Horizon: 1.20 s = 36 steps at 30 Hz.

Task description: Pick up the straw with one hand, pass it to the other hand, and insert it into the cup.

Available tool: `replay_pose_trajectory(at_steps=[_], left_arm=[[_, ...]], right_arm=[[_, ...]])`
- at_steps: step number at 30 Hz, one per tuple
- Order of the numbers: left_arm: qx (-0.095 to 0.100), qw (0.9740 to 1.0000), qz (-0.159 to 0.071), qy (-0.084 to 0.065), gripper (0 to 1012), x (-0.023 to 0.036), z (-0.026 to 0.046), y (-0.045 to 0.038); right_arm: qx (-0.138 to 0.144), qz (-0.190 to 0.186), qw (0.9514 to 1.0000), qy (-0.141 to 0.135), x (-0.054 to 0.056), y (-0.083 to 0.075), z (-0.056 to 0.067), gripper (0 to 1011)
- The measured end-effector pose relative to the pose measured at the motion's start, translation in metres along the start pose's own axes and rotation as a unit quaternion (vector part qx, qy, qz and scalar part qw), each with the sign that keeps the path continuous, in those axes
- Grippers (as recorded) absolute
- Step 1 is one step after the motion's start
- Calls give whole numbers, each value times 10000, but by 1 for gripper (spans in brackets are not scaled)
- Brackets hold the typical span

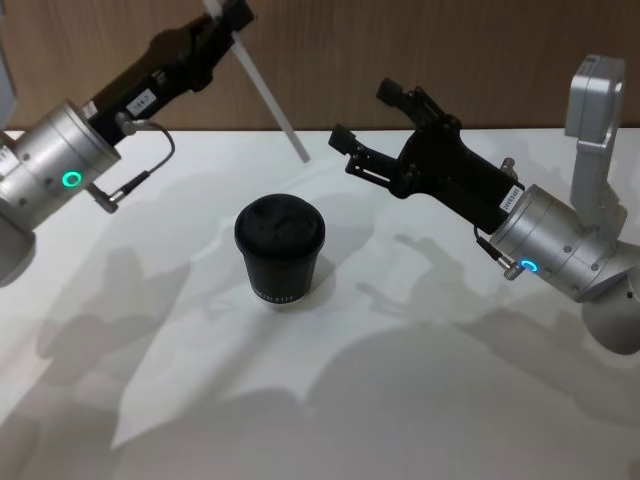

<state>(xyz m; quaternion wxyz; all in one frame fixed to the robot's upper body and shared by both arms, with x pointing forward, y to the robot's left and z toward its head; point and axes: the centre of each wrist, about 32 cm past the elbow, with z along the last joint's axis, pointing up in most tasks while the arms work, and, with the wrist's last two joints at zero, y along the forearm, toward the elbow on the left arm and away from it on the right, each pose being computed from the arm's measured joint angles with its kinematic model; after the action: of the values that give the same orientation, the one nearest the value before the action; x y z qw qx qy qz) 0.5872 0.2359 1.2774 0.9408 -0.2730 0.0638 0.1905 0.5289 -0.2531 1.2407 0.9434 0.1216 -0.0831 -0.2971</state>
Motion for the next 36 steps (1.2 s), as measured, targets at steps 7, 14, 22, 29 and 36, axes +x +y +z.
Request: replay_pose_trajectory(at_steps=[7,14,22,29,36], left_arm=[[202,9985,117,-496,18,-54,130,118],[381,9963,165,-754,18,-94,189,184],[553,9948,152,-837,18,-114,173,201],[715,9938,145,-837,18,-121,132,200],[815,9928,183,-857,19,-122,112,213]], right_arm=[[0,0,10000,0,0,0,0,1001],[0,0,10000,0,0,0,0,1001],[0,0,10000,0,0,0,0,1001],[0,0,10000,0,0,0,0,1001],[0,0,10000,-1,0,0,0,1001]])
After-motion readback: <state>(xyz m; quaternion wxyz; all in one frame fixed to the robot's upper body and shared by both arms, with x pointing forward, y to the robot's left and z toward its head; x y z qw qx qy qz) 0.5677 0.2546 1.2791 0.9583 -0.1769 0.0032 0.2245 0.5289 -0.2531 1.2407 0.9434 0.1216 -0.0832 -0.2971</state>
